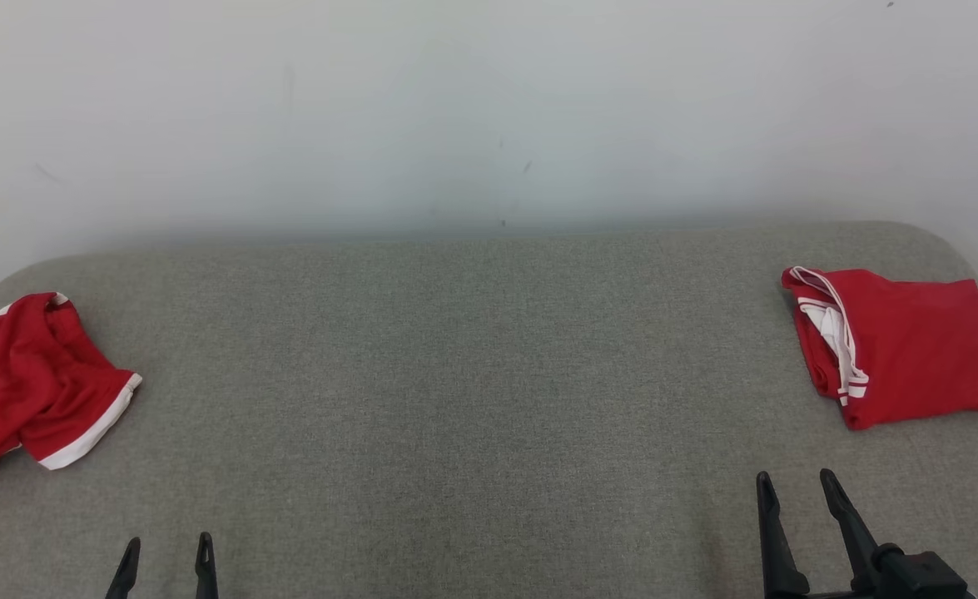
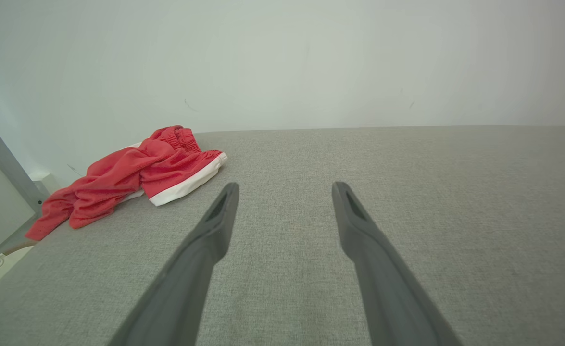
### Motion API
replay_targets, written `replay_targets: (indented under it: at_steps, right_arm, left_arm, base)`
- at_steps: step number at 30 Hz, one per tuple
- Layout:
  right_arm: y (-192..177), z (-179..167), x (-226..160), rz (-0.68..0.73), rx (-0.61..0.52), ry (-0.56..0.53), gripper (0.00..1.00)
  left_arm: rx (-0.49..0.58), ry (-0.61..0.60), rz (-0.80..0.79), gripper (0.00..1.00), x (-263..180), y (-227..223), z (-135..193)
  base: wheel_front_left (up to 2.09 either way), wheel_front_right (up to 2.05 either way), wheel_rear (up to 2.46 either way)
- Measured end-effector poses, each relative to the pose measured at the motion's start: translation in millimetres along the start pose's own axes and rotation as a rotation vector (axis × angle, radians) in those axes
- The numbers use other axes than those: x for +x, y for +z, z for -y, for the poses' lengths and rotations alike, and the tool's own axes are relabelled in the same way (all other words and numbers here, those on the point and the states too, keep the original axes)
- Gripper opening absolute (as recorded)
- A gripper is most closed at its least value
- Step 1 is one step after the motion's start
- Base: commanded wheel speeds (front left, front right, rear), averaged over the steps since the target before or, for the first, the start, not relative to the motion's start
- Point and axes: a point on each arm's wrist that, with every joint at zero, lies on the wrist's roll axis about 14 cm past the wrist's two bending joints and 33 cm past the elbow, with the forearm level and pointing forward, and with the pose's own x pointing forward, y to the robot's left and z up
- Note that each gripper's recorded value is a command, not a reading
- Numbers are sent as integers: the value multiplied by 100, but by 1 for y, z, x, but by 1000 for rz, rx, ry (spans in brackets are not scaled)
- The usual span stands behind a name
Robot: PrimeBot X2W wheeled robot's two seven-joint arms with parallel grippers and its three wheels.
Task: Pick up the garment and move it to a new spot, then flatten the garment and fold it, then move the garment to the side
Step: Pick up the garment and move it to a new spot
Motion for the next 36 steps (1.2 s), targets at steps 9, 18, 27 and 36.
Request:
replay_targets:
  at_steps: [9, 18, 27, 36]
  right_arm:
    - [-8, 1, -2, -23, 9, -5, 100]
    - [-22, 1, -5, -72, 13, -8, 100]
    - [-14, 0, 1, -70, 4, -2, 100]
    - [-9, -1, 3, -66, 2, 4, 100]
  left_arm:
    - [0, 5, -1, 100, -1, 0, -1]
    - [4, 6, -8, 100, -2, 0, -2]
    - [1, 5, -10, 100, -2, 0, -1]
    - [-1, 10, -12, 100, -3, -1, -3]
  base:
    - [0, 0, 0]
    - [0, 0, 0]
    - [0, 0, 0]
    - [0, 0, 0]
